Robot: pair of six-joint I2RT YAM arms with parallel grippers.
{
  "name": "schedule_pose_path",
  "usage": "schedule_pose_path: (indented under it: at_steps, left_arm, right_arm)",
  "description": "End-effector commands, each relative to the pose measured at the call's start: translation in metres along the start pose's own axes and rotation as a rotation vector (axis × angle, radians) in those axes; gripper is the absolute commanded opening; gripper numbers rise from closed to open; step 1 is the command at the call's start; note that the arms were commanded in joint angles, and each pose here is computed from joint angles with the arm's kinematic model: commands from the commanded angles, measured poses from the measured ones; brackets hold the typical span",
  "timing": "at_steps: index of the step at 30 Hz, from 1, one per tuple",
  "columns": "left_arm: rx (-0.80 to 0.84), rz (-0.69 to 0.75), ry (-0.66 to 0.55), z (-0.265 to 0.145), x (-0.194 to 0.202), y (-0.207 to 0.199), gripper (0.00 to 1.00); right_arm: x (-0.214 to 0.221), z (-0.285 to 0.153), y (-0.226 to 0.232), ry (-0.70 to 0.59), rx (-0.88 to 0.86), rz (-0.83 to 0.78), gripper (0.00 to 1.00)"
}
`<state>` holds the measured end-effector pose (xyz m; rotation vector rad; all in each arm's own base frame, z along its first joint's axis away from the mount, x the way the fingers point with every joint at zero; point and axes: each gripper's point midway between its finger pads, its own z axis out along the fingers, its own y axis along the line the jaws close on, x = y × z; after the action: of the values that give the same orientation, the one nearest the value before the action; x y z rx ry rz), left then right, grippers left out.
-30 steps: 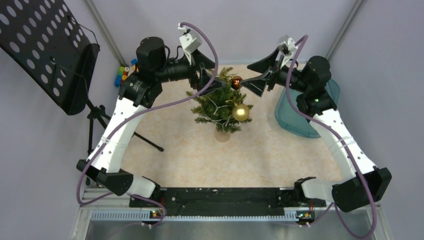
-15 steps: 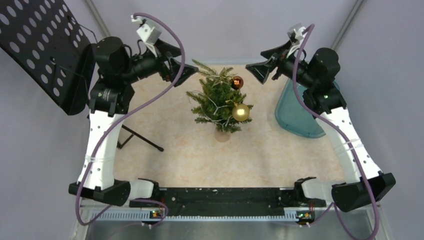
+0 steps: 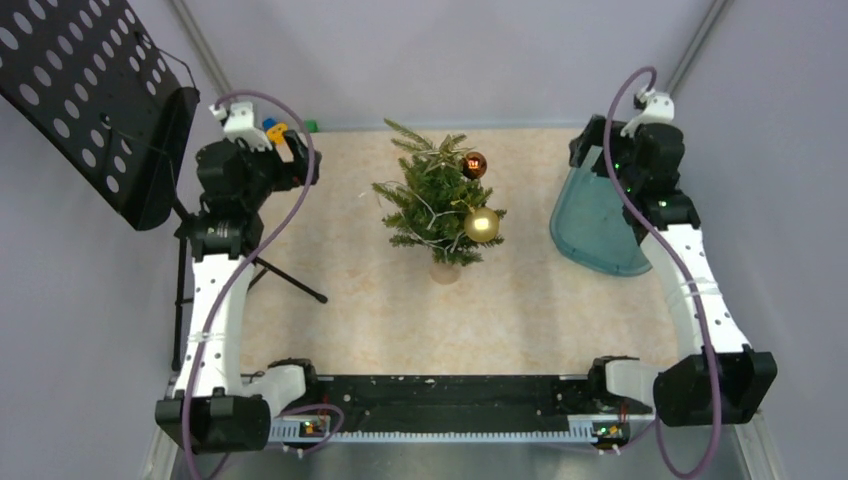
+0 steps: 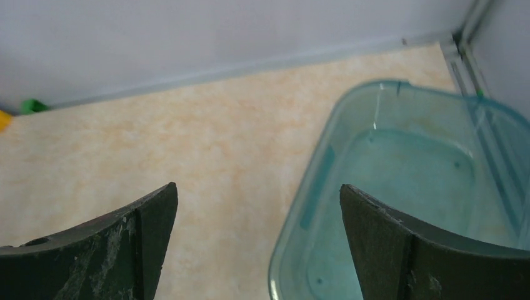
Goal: Decorate the small christmas tree
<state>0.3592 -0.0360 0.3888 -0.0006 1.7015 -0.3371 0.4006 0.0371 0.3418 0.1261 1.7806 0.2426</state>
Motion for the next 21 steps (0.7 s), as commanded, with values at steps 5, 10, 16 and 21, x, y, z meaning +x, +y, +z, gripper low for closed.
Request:
schedule_pose_path:
  at_steps: [5,10,16,21]
  left_arm:
    - [-0.286,-0.021,0.117,0.015,0.119,0.079,0.99]
    - [-0.312,0.025,0.164,0.012,0.174,0.095,0.99]
    - [-0.282,0.071,0.194,0.007,0.204,0.097,0.99]
    - [-0.268,0.041,0.24,-0.001,0.219,0.097,0.99]
  right_arm:
    - [0.1,0.009,-0.051,0.006,0.15,0.036,0.99]
    - [0.116,0.002,-0.059,-0.095,0.143,0.0,0.99]
    - [0.134,-0.009,-0.07,-0.109,0.173,-0.064,0.99]
    - [0.146,-0.018,-0.072,-0.13,0.169,-0.06,0.99]
